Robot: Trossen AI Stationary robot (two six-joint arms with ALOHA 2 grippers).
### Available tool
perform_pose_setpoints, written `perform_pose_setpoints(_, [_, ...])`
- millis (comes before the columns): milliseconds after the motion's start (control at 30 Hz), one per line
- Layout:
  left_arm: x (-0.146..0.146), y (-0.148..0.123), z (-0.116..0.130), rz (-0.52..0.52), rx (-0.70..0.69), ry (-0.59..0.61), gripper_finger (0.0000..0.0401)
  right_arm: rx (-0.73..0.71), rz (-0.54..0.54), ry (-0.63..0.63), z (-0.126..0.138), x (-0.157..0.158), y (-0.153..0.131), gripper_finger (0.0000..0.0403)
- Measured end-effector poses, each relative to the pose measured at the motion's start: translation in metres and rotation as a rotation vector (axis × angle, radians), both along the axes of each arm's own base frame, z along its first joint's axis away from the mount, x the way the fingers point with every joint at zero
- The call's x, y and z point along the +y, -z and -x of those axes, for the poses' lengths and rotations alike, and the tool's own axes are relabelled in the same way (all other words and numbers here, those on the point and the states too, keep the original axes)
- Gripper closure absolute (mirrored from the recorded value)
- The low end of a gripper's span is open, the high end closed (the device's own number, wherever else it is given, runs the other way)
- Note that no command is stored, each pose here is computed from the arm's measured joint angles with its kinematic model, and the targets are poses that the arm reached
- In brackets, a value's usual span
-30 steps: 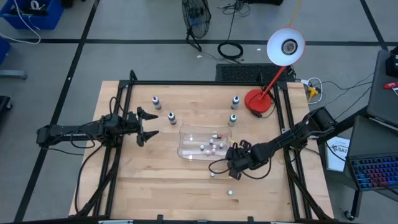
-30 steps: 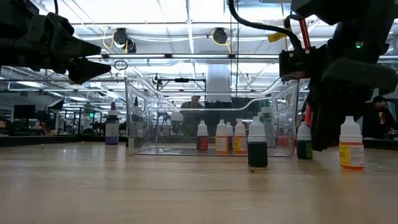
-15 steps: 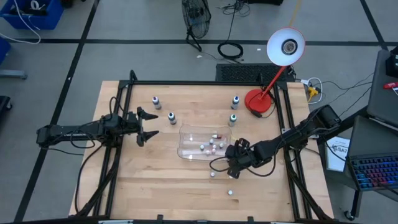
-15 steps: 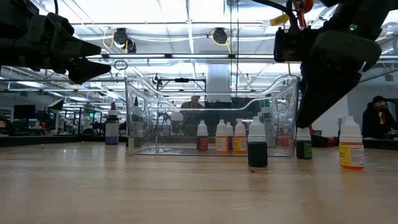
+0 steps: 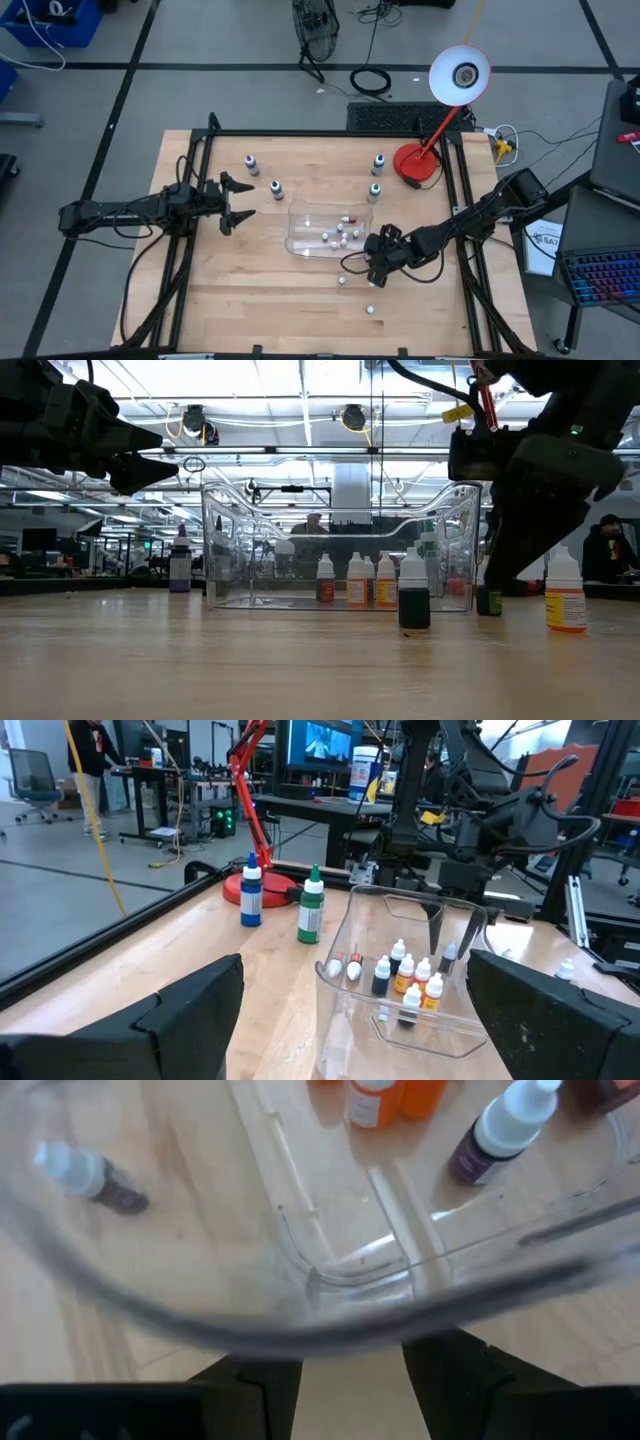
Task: Pick & Place food coloring
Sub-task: Put the small green food coloring bottle into the transparent bin
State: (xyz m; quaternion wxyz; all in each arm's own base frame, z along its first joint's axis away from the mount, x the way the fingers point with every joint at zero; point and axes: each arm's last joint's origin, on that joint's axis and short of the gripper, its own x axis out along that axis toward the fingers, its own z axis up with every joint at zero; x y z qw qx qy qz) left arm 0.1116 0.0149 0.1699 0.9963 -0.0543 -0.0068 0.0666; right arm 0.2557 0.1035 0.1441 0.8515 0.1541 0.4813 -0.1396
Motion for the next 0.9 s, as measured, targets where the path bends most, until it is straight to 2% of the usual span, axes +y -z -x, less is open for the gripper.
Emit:
perform_pose_setpoints(167, [0.000,0.000,0.000,0.000,0.000,0.000,0.0022,-0.007,-0.004,0.003,-0.001,0.000,0.000,0.0250])
perform_pose_setpoints(300, [0.000,0.000,0.000,0.000,0.000,0.000,0.0022,-0.015,-0.009,0.001,-0.001,0.001,-0.001,0.0269])
perform_pose_setpoints(567, [0.000,0.000,0.000,0.000,0.000,0.000,0.0022,-0.005,-0.043,-0.040,-0.002,0.002,-0.001,0.0358])
perform_pose_setpoints(733, [0.000,0.000,0.000,0.000,0.000,0.000,0.0022,0.008,-0.083,-0.085,0.003,0.006,-0.006,0.0359])
perform_pose_setpoints(900, [0.000,0.000,0.000,0.000,0.000,0.000,0.0022,-0.039,-0.172,-0.079,0.015,0.014,-0.029,0.0359])
